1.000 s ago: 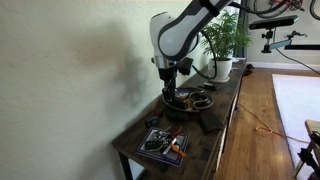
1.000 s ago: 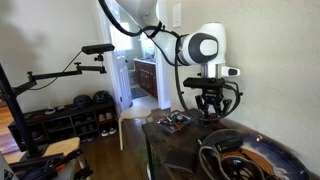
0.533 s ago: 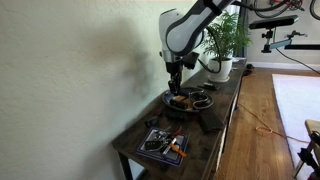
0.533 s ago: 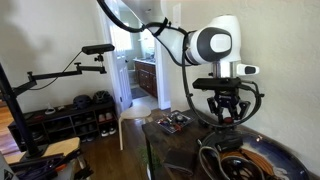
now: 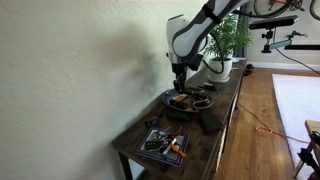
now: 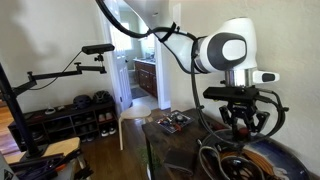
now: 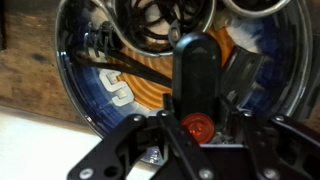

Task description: Take the black object from the desk and put it in the bowl

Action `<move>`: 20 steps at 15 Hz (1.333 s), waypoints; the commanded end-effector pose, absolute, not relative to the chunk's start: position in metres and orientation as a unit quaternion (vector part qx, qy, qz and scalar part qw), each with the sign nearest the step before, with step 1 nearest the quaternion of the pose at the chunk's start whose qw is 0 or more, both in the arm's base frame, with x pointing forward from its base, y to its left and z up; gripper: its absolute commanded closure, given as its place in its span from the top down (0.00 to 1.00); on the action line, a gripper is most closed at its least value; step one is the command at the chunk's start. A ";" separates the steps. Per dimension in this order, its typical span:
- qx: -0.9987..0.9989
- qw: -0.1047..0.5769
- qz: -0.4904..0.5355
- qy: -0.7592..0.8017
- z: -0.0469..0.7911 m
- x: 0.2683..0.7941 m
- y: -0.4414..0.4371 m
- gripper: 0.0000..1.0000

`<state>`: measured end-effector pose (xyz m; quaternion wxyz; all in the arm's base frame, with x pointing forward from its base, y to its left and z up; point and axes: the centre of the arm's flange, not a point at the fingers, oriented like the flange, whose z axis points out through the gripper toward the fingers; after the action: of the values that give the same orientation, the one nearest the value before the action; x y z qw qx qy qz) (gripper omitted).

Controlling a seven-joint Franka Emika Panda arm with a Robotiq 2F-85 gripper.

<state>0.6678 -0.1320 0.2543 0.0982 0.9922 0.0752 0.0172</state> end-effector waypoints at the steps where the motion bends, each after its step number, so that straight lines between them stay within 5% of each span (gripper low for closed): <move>1: 0.992 0.101 0.034 0.068 0.239 0.679 -0.142 0.19; 15: 0.992 0.092 0.043 0.075 0.208 0.712 -0.126 0.19; 16: 0.992 0.090 0.042 0.076 0.208 0.709 -0.123 0.31; 17: 0.992 0.089 0.040 0.076 0.208 0.706 -0.121 0.69; 20: 0.993 0.088 0.034 0.076 0.216 0.696 -0.114 0.84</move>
<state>0.7088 -0.1222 0.2059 0.0928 0.9913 0.0862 0.0353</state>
